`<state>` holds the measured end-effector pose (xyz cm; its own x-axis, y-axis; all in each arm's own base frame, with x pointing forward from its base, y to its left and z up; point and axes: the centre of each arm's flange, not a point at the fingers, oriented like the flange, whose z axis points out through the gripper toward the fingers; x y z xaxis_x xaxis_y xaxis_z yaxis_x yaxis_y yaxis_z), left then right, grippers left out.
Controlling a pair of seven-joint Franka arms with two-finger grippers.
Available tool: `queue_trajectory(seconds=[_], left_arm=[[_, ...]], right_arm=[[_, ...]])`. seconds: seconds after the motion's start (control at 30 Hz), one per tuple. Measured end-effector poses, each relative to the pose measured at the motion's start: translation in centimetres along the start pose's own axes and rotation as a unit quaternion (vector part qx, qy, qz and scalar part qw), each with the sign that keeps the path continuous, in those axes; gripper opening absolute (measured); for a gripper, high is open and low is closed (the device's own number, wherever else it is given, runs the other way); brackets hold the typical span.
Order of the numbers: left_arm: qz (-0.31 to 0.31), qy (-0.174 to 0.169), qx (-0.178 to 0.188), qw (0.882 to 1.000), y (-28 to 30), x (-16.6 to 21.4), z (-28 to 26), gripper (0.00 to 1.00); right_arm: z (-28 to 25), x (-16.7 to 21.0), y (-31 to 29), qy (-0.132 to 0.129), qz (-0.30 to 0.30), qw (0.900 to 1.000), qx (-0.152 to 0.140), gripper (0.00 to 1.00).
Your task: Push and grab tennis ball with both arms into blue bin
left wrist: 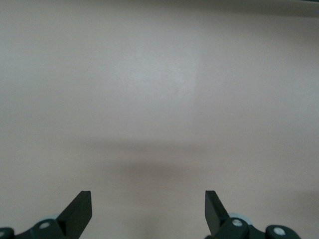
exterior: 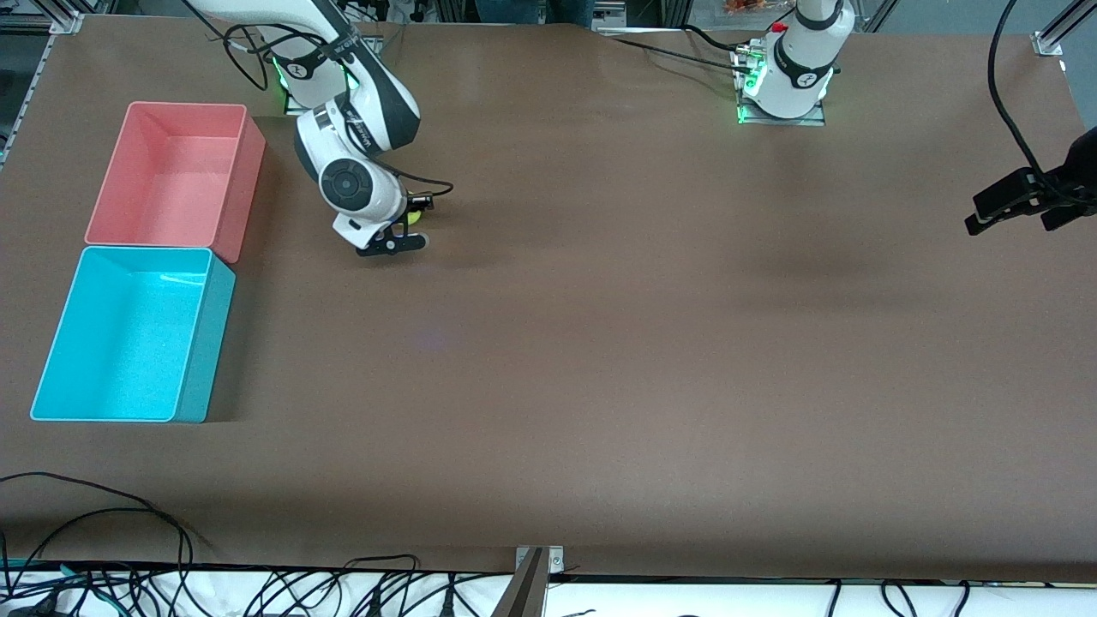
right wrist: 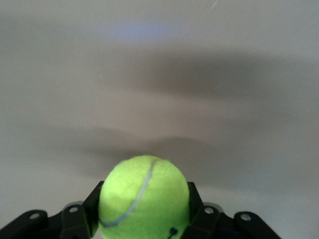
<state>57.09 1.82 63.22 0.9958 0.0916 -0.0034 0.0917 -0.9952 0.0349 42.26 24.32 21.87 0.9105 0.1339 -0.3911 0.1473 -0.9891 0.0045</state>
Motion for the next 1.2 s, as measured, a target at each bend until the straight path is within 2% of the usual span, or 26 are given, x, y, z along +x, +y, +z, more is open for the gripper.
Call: queue_trajectory(seconds=[0.33,0.6,0.83,1.2], left_arm=[[0.019,-0.010,-0.011,1.000,2.3,-0.2,0.9,1.00],[0.029,-0.014,-0.013,0.999,3.4,-0.3,1.3,1.00],[0.026,-0.013,-0.013,0.999,3.1,-0.2,1.3,1.00],[0.026,-0.013,-0.013,0.999,3.2,0.0,1.6,1.00]], right_arm=[[-10.5,2.4,2.8,-0.036,-0.008,0.999,-0.001,0.67],[-15.9,4.1,11.6,-0.043,-0.008,0.999,0.017,0.67],[-17.4,4.5,20.5,-0.031,0.015,0.999,0.036,0.67],[-15.2,3.8,31.8,-0.038,0.045,0.997,0.059,0.67]])
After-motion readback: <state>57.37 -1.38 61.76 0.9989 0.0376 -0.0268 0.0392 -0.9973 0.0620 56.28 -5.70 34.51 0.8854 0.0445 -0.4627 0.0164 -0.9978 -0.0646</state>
